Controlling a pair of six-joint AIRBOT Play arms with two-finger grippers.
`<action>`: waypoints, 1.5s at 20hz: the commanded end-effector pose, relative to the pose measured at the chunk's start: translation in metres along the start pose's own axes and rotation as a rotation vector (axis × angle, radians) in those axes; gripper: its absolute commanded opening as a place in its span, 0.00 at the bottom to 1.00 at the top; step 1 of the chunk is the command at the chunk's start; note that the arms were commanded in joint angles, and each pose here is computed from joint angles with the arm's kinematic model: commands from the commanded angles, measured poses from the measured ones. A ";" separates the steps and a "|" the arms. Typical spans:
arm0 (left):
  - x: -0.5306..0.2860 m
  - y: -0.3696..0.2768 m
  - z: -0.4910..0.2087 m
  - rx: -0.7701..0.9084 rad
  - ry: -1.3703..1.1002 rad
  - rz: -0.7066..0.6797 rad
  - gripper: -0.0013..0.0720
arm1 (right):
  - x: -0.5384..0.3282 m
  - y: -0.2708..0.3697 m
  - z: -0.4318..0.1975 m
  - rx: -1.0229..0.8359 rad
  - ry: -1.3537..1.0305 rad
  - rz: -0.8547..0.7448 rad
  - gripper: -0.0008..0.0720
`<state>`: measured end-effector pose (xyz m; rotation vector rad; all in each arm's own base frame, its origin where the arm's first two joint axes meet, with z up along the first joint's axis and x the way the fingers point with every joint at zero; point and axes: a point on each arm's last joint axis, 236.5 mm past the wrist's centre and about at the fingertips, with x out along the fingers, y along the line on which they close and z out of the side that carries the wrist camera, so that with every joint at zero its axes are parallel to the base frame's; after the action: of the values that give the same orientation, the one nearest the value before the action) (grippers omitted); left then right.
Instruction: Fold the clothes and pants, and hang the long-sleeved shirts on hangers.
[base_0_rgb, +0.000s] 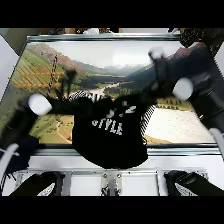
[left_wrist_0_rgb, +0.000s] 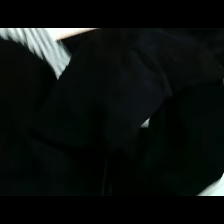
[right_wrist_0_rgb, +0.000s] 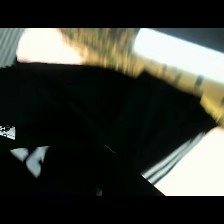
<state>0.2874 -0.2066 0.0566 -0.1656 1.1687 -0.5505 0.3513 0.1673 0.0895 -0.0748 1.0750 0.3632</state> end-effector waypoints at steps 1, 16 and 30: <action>0.051 0.008 -0.091 -0.017 0.127 0.020 0.04 | 0.049 -0.011 -0.108 0.080 0.220 -0.037 0.03; 0.080 -0.032 -0.114 0.098 0.229 -0.007 0.04 | -0.014 -0.002 -0.099 0.193 0.188 -0.105 0.82; 0.049 -0.031 -0.126 0.083 0.107 -0.054 0.04 | 0.058 0.015 -0.120 0.436 0.165 -0.461 0.82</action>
<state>0.1777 -0.2382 -0.0286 -0.0853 1.2719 -0.6531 0.2576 0.1722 -0.0152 0.0185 1.3016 -0.2376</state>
